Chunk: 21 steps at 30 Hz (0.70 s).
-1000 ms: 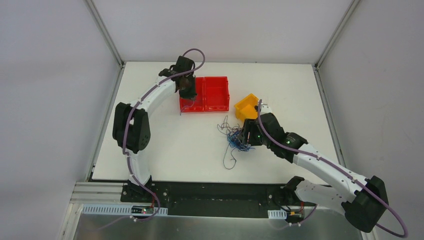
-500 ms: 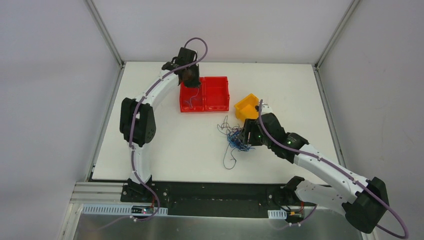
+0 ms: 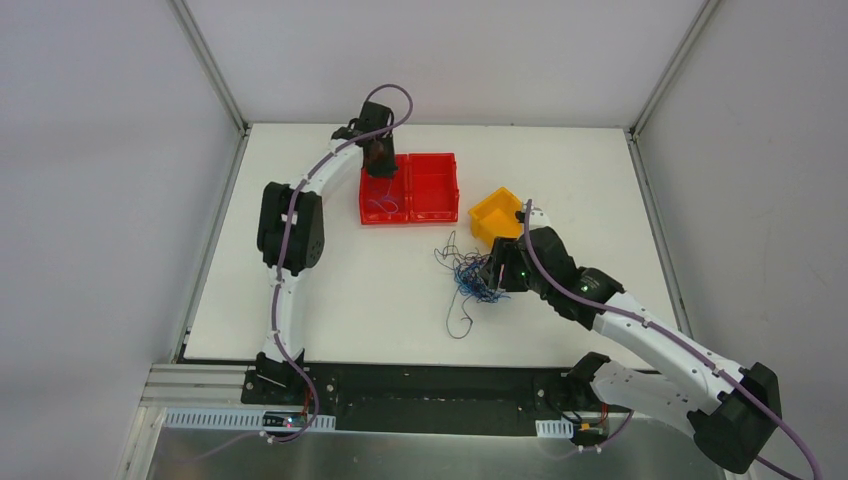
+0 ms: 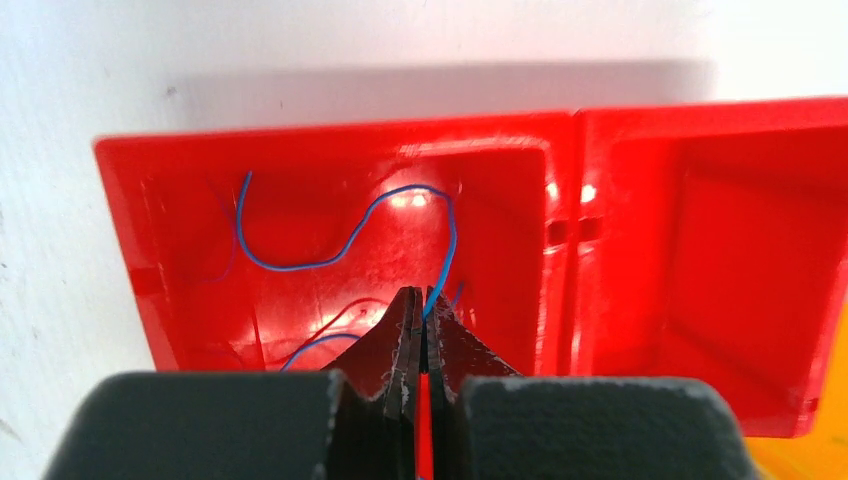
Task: Untangle the cables
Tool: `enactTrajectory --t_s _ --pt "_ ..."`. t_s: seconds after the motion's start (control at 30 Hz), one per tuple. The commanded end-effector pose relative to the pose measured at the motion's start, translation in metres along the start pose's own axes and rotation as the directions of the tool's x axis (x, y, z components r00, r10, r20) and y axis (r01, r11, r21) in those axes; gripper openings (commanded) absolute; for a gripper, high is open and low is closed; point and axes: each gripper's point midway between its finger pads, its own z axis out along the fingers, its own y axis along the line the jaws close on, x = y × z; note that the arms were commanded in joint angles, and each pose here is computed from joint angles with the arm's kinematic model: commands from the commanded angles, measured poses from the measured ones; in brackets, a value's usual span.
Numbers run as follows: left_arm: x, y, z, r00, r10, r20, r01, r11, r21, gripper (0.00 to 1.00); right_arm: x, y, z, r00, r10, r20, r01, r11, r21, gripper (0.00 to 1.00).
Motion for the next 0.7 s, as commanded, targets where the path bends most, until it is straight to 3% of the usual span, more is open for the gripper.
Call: enactTrajectory --t_s 0.0,0.23,0.57,0.67 --pt "0.002 0.006 -0.013 1.000 0.013 0.024 -0.012 1.000 -0.023 0.00 -0.006 0.001 -0.004 1.000 0.008 0.018 -0.008 1.000 -0.003 0.60" --pt "0.015 0.009 0.002 1.000 0.005 -0.004 -0.005 0.999 -0.034 0.00 -0.010 0.004 -0.005 1.000 0.009 0.021 -0.009 1.000 -0.010 0.60" --pt "-0.021 -0.016 -0.060 0.994 0.033 0.100 -0.041 0.996 0.074 0.37 -0.009 0.001 -0.005 1.000 0.013 0.013 -0.013 1.000 0.009 0.60" --pt "-0.021 -0.027 -0.083 0.994 0.022 0.107 -0.036 0.990 0.134 0.42 -0.010 0.001 -0.007 1.000 0.011 0.017 -0.011 1.000 0.016 0.60"
